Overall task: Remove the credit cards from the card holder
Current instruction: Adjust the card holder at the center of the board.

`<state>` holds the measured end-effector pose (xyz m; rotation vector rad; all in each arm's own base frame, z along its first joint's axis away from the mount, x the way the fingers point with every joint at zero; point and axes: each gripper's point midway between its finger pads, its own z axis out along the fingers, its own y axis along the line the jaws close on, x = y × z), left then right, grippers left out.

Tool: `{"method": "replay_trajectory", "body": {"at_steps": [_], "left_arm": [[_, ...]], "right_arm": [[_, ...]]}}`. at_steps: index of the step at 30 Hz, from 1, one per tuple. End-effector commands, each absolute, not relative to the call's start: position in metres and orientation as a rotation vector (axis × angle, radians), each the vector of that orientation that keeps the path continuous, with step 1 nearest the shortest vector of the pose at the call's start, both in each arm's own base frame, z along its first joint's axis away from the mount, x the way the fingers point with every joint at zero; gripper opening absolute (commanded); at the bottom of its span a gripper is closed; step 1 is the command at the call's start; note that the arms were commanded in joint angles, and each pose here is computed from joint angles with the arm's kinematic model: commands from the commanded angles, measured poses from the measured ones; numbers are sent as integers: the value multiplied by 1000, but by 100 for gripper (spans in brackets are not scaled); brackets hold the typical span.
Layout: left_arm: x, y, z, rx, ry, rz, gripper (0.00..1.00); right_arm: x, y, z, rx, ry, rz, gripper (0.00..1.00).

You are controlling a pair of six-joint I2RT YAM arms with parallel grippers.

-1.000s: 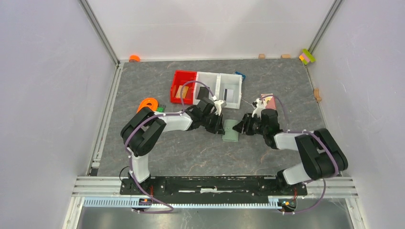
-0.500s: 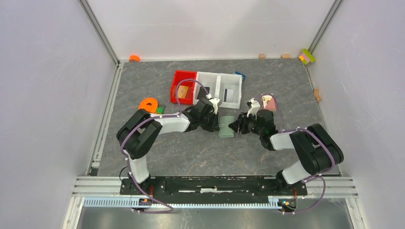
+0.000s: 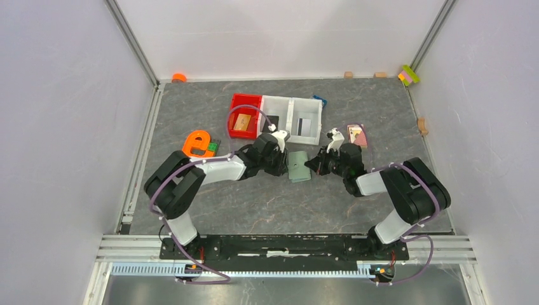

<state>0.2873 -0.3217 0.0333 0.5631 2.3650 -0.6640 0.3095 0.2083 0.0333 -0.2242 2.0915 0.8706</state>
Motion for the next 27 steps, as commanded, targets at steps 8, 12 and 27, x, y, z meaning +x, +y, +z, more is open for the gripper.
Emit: {"method": "replay_trajectory", "body": {"at_steps": [8,12,27], "left_arm": [[276,-354,77,697,2142,-784,50],[280,-354,69,675,2179,-744,51],[308,-316,42,519,2306,-396,38]], "right_arm": [[296,230,56,-354,1982,921,0],[292,237,62,-405,1958,889,0],[291,238,67,-429,1935,837,0]]}}
